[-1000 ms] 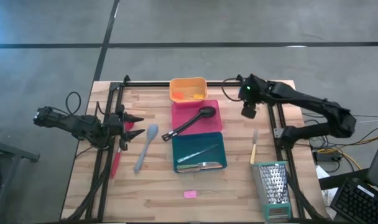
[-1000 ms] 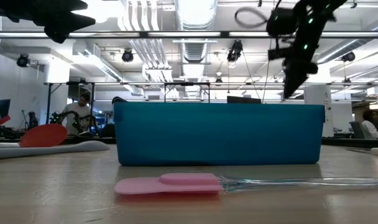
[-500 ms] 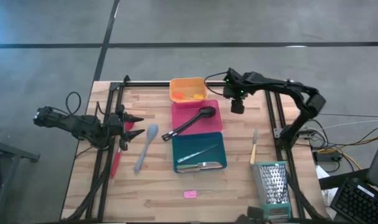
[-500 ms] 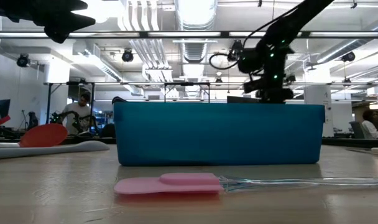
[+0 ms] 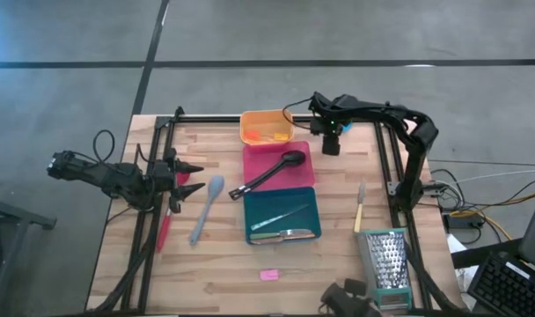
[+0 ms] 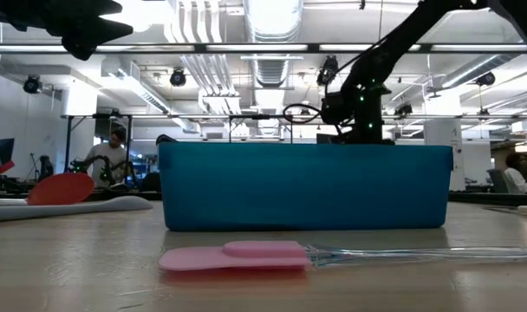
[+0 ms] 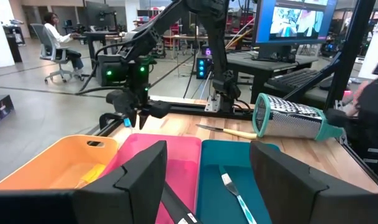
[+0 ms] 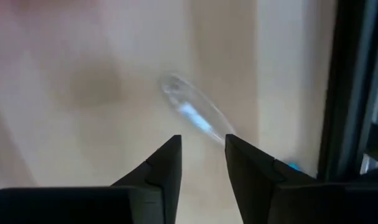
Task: Pick & Place Kitchen Items
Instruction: Put the blue spatula into the yellow bin
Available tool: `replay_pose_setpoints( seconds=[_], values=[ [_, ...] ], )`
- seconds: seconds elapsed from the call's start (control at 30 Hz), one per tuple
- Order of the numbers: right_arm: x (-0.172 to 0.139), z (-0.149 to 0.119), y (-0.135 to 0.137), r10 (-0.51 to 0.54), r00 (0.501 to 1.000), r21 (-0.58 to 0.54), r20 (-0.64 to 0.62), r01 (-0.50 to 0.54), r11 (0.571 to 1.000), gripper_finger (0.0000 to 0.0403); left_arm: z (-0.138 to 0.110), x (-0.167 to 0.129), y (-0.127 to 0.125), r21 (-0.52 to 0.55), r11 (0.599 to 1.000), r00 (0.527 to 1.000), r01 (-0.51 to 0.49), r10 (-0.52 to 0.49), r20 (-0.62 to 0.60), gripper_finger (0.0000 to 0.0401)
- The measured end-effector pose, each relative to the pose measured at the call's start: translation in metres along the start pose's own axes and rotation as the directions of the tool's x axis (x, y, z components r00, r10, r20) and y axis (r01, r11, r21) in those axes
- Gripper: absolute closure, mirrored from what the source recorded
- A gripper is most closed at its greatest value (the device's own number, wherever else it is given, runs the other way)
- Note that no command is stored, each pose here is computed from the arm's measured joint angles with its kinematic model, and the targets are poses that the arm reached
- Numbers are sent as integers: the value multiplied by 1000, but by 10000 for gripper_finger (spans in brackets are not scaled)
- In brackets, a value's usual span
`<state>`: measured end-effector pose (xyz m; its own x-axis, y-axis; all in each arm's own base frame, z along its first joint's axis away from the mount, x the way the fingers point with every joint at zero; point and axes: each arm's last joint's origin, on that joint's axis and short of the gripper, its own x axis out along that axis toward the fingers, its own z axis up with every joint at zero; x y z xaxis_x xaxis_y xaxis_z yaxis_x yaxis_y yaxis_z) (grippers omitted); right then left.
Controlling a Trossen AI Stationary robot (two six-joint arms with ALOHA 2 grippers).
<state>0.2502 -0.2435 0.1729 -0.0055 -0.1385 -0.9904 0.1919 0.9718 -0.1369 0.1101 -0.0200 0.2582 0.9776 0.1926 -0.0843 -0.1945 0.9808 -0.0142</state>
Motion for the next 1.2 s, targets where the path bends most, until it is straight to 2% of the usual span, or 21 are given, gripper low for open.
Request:
replay_pose_setpoints(
  seconds=[0.2, 0.37, 0.43, 0.67, 0.9, 1.2],
  values=[
    [4, -16, -27, -20, 1000, 177, 7, 19, 984, 324, 0, 0, 0, 0, 1000, 1000, 0, 0, 0, 167],
    [2, -28, -50, -48, 999, 438, 24, 33, 898, 343, 0, 0, 0, 0, 1000, 1000, 0, 0, 0, 167],
    [3, -34, -57, -50, 999, 502, 19, 34, 864, 346, 0, 0, 0, 0, 1000, 1000, 0, 0, 0, 167],
    [5, -45, -67, -108, 993, 617, -47, 114, 779, 345, 0, 0, 0, 0, 1000, 1000, 0, 0, 0, 167],
    [8, -44, -67, -119, 990, 670, -71, 135, 730, 342, 0, 0, 0, 0, 1000, 1000, 0, 0, 0, 167],
    [18, -41, -70, -80, 981, 705, -179, 185, 685, 391, 0, 0, 0, -17, 1000, 1000, 0, 0, 0, 167]
  ],
)
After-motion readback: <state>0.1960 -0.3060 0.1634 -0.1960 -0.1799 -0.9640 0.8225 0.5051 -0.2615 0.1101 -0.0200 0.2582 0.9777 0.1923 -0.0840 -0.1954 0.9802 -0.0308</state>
